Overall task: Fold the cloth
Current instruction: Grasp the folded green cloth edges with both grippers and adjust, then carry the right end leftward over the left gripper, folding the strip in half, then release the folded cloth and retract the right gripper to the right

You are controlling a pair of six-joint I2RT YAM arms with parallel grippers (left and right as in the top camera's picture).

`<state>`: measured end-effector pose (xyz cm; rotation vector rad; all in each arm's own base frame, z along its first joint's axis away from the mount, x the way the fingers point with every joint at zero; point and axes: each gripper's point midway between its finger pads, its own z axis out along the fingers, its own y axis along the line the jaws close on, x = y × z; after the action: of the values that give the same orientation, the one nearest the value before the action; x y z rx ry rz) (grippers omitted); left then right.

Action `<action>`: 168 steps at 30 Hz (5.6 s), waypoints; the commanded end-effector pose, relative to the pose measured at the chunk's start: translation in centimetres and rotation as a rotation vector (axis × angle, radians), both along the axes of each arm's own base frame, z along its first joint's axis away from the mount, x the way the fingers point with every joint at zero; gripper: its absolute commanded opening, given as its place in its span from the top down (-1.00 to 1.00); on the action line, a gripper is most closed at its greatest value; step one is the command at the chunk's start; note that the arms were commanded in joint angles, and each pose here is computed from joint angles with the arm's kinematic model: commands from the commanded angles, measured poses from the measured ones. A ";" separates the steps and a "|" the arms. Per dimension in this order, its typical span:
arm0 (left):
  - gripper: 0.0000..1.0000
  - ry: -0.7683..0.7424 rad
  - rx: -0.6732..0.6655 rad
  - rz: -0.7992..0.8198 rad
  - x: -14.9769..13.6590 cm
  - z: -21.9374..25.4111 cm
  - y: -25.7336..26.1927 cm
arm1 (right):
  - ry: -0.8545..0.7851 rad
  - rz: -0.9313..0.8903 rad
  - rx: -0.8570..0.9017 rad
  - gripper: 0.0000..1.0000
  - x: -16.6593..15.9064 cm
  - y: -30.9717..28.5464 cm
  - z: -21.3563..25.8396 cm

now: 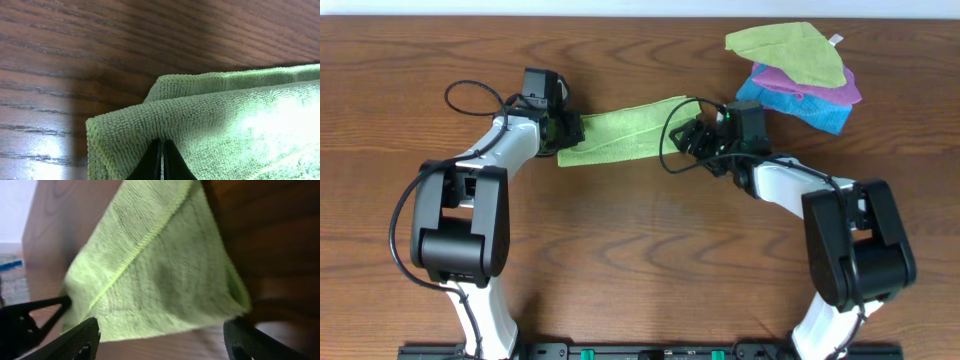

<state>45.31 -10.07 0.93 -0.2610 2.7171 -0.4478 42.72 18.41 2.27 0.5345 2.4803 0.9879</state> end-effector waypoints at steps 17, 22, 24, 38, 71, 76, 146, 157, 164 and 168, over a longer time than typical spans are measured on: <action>0.89 0.047 0.030 -0.003 -0.5 -1.7 0.3 | -0.040 -0.114 -0.111 -0.13 1.6 0.4 -8.1; 0.89 0.070 0.034 -0.003 -1.0 -1.9 0.4 | -0.087 -0.151 -0.167 0.53 2.5 -0.7 -8.5; 0.89 0.073 0.034 -0.003 -1.1 -1.9 0.4 | -0.138 -0.114 -0.173 0.97 2.9 -0.4 -7.8; 0.89 0.074 0.023 0.005 -1.0 -1.8 0.3 | -0.469 0.151 -0.272 0.98 3.8 1.0 4.2; 0.88 0.028 0.009 0.039 0.3 -0.6 0.6 | -0.632 0.667 -0.329 0.97 -0.8 16.2 6.2; 0.89 -0.010 0.007 0.063 1.5 2.2 1.8 | -0.642 0.697 -0.340 0.97 -1.2 16.8 6.0; -0.73 -0.155 0.011 0.173 3.6 10.8 9.2 | -0.657 0.798 -0.278 -0.98 -2.3 20.1 10.5; -0.91 -0.022 -0.157 0.180 0.3 11.4 8.3 | -0.448 0.706 -0.430 -0.91 -2.8 4.9 15.1; -0.91 0.068 -0.197 0.165 -1.8 9.9 7.2 | -0.371 0.601 -0.459 -0.98 -7.9 -3.3 12.9; -0.91 0.118 -0.234 0.165 -3.0 8.6 6.5 | -0.396 0.490 -0.451 -0.98 -11.3 -6.6 11.9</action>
<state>43.27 -2.74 9.77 -0.5699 2.7137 -0.6543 33.04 13.04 14.24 -0.4350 2.4140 0.5688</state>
